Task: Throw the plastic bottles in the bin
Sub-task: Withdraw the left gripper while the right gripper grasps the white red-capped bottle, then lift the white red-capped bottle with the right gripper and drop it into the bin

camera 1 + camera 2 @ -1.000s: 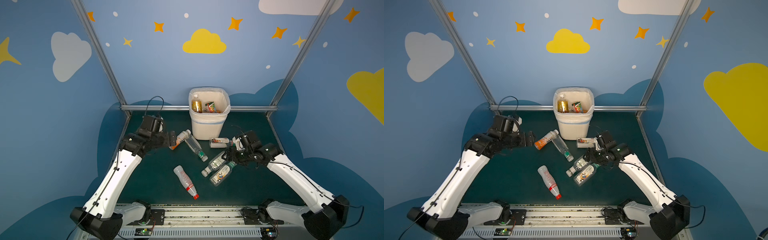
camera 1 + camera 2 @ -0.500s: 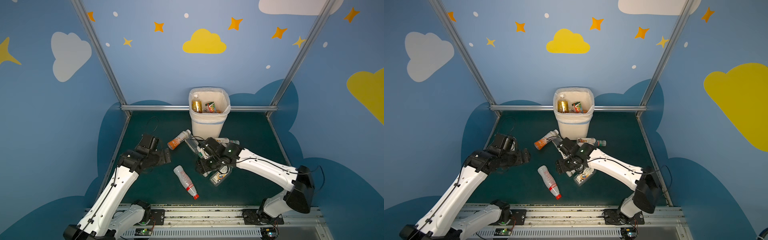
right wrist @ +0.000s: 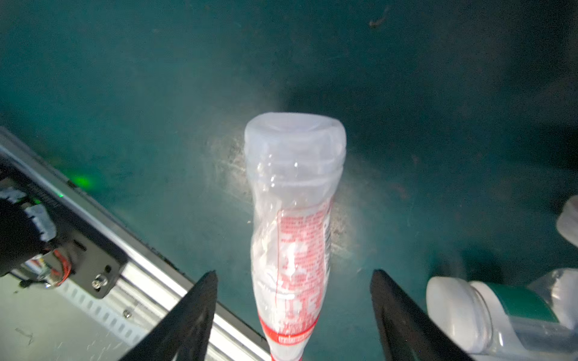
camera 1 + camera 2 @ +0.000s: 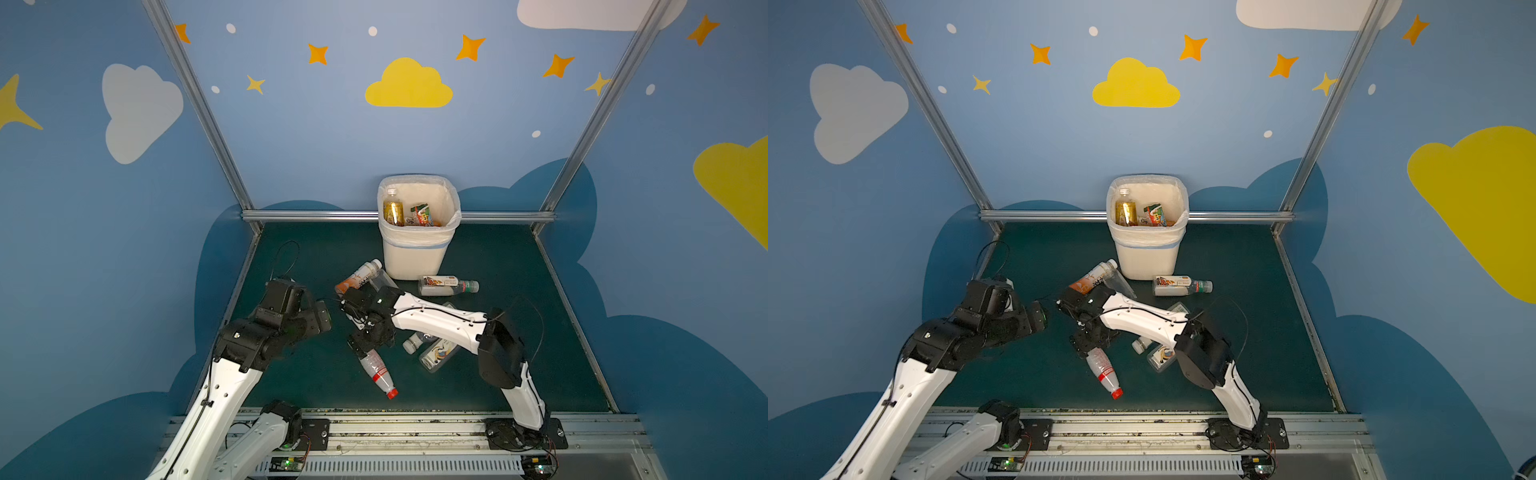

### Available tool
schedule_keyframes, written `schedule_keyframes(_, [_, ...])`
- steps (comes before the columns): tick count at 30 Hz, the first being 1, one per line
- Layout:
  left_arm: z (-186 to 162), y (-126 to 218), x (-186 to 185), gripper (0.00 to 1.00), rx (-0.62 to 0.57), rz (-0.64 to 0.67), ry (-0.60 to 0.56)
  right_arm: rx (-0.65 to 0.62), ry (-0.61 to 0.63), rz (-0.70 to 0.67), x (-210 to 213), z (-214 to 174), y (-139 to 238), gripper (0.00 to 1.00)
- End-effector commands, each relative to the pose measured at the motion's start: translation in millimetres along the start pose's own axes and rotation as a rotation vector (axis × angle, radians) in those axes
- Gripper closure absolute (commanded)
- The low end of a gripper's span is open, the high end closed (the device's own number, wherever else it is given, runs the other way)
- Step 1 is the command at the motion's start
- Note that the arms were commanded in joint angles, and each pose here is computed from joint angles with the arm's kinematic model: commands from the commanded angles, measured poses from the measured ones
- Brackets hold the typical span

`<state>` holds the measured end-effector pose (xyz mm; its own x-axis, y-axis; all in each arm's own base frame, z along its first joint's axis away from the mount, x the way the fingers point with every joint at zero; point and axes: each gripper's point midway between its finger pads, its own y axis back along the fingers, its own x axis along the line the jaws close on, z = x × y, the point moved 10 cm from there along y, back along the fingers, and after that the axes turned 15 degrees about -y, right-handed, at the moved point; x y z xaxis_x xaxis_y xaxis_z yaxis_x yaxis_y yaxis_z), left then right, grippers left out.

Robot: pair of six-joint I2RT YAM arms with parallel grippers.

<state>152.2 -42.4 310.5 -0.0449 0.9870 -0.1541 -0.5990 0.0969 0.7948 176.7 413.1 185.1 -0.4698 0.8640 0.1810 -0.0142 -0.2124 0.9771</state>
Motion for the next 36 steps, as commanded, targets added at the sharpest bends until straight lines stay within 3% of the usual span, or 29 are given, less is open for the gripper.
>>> schedule_keyframes(1, [-3.7, 10.1, 7.8, 0.0, -0.005, 0.056, 0.009, 0.052, 0.023, -0.057, 0.5, 0.9, -3.4, 0.22])
schedule_keyframes(24, [-11.9, 35.4, 22.5, 0.0, -0.053, 0.131, 0.013, 0.153, 0.008, -0.089, 10.0, 18.1, -51.0, 0.23])
schedule_keyframes(31, [-12.2, 37.9, 24.3, 0.0, -0.059, 0.148, 0.002, 0.139, -0.014, -0.101, 7.3, 22.0, -50.0, 0.43])
schedule_keyframes(36, [-9.5, 36.9, 23.5, 0.0, -0.067, 0.147, -0.002, 0.056, -0.007, -0.098, 8.0, 25.6, -21.7, 0.49])
